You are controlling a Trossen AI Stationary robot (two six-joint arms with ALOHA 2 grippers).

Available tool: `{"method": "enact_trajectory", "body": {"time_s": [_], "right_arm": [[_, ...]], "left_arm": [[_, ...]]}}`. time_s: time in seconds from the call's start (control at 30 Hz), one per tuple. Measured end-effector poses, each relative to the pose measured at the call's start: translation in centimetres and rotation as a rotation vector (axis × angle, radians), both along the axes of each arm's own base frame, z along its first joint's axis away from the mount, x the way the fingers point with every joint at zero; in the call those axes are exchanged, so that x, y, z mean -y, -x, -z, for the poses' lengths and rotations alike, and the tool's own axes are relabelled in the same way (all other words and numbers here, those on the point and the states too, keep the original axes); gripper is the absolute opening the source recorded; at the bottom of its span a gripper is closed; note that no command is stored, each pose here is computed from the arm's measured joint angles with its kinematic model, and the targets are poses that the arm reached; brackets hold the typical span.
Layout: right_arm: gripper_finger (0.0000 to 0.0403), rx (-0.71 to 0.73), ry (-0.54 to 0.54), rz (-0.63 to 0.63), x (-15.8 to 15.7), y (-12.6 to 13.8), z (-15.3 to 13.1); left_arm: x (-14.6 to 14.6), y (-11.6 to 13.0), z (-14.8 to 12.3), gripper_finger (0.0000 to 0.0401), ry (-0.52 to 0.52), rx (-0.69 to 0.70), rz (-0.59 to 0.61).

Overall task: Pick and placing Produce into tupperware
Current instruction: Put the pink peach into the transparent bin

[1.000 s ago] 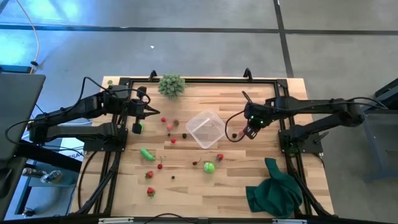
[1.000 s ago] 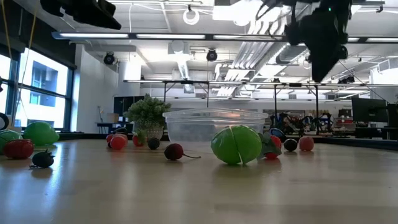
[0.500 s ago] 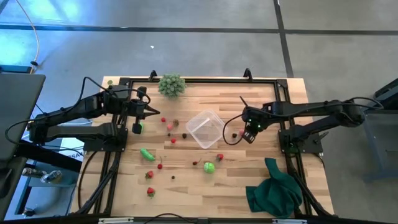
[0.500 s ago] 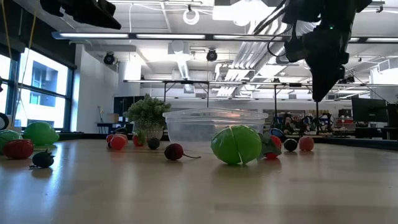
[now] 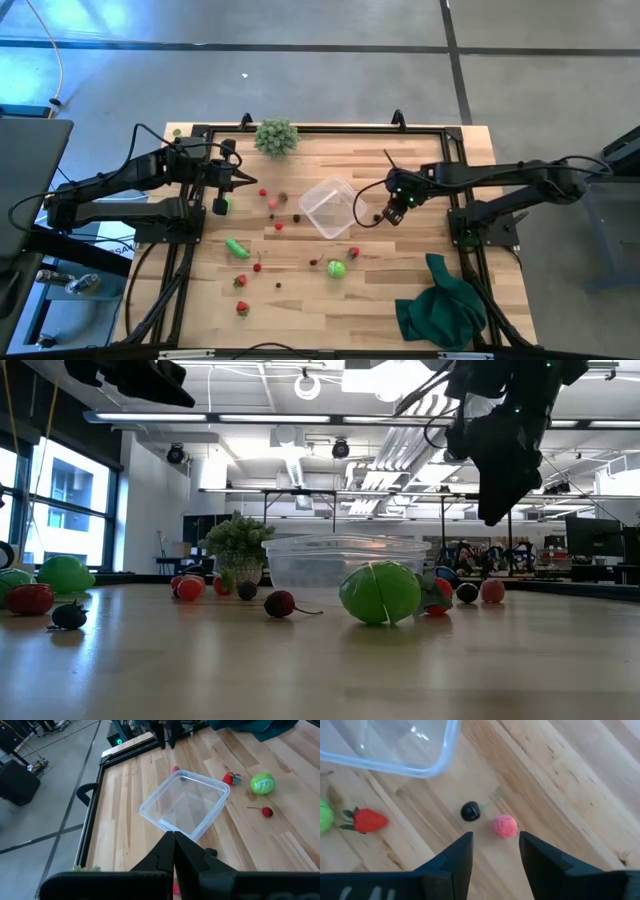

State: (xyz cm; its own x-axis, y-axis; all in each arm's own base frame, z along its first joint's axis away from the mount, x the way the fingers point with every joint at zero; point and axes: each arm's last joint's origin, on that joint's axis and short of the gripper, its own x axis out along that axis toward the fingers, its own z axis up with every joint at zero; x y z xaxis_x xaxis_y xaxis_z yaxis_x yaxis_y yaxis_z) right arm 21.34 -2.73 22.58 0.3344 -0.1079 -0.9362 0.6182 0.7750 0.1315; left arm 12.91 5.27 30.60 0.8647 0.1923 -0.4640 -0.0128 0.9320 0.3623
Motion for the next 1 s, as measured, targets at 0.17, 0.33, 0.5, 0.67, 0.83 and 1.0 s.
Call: {"method": "enact_trajectory", "body": {"time_s": [0.17, 0.33, 0.5, 0.67, 0.83, 1.0], "right_arm": [[0.0152, -0.089, -0.013, -0.045, 0.1, -1.1, 1.8], [0.0151, -0.156, -0.023, -0.08, 0.2, -2.1, 3.7], [0.0151, -0.198, -0.047, -0.086, 0.2, -2.6, 4.7], [0.0151, -0.239, -0.059, -0.104, 0.2, -3.0, 5.9], [0.0151, -0.285, -0.066, -0.11, 0.3, -3.4, 7.1], [0.0151, -0.287, -0.058, -0.112, 0.4, -3.9, 7.9]], "left_arm": [[0.0, 0.0, 0.0, 0.0001, 0.0, 0.0, 0.0], [0.0, 0.0, 0.0, 0.0001, 0.0, 0.0, 0.0], [0.0, 0.0, 0.0, 0.0001, 0.0, 0.0, 0.0], [0.0, 0.0, 0.0, 0.0001, 0.0, 0.0, 0.0], [0.0, 0.0, 0.0, 0.0001, 0.0, 0.0, 0.0], [0.0, 0.0, 0.0, 0.0001, 0.0, 0.0, 0.0]]}}
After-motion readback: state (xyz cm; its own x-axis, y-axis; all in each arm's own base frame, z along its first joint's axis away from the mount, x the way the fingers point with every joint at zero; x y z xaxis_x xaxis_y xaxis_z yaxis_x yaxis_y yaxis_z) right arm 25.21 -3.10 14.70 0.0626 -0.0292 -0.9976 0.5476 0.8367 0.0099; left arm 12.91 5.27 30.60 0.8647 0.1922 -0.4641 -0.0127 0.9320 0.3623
